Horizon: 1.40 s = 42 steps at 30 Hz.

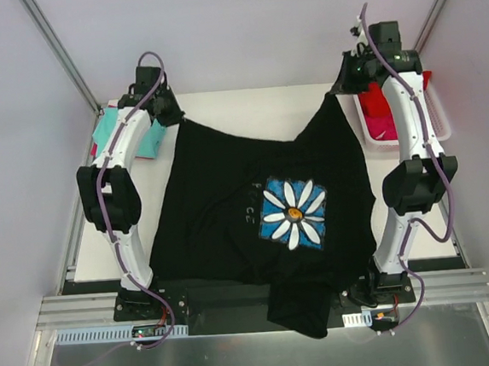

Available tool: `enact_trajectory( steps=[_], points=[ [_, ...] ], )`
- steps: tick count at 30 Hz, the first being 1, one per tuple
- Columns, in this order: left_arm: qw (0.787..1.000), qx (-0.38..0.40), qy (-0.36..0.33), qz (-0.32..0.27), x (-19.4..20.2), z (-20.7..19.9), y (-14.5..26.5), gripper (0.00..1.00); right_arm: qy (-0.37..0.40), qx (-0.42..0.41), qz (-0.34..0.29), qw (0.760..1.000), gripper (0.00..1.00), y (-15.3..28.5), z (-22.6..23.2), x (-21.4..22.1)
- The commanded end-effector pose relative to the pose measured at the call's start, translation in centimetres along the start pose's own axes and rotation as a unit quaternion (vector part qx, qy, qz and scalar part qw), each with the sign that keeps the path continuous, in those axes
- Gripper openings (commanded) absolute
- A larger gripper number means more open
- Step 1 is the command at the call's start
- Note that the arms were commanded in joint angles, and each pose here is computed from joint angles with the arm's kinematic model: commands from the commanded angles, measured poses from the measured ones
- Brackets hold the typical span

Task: Fold and stack the t-shirts

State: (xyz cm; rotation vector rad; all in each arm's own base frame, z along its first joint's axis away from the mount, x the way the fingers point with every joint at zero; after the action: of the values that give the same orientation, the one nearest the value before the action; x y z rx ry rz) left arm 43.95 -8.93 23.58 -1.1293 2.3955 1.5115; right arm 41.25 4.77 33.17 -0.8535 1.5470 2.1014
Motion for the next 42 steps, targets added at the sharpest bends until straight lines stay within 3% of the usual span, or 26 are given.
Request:
enact_trajectory(
  steps=[1,10,20,28,32,39,41,42],
  points=[
    [0.989,0.074,-0.035,-0.122,-4.4,-4.5,8.8,0.0,0.024,-0.049,-0.099,0.994,0.01,3.9,0.4,-3.3],
    [0.968,0.113,-0.028,-0.221,-8.5,-4.9,19.0,0.0,0.029,-0.093,-0.235,0.967,0.01,11.5,0.4,-6.5],
    [0.951,0.173,-0.04,-0.252,-8.4,-5.3,24.9,0.0,0.021,-0.204,-0.338,0.918,0.01,17.3,2.6,-8.6],
    [0.937,0.245,-0.055,-0.244,-6.1,-6.5,29.5,0.0,0.018,-0.29,-0.366,0.884,0.01,22.7,5.6,-7.6],
    [0.921,0.273,-0.073,-0.267,-4.7,-6.8,33.2,0.0,0.027,-0.317,-0.377,0.87,0.01,25.8,7.3,-6.5],
    [0.875,0.295,-0.099,-0.37,0.7,-5.6,42.7,0.0,0.068,-0.338,-0.417,0.841,0.01,33.6,10.9,-2.3],
    [0.871,0.282,-0.089,-0.392,2.0,-4.7,43.8,0.0,0.088,-0.331,-0.438,0.831,0.01,36.4,12.4,-0.1],
    [0.858,0.287,-0.09,-0.415,3.7,-4.1,45.8,0.0,0.092,-0.325,-0.447,0.828,0.01,37.2,12.9,0.7]
  ],
)
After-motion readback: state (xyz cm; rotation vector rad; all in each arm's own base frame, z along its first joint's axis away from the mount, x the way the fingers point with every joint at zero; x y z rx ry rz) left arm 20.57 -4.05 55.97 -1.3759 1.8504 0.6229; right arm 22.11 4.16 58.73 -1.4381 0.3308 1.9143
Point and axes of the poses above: each gripper's point midway between its finger pads, its own y axis back along the fingers, its own z axis along the line the jaws close on, x = y × z, the point moved 10 cm from there along y, back along the fingers, and after that the axes turned 11 degrees about y, right-handed, at the moved point
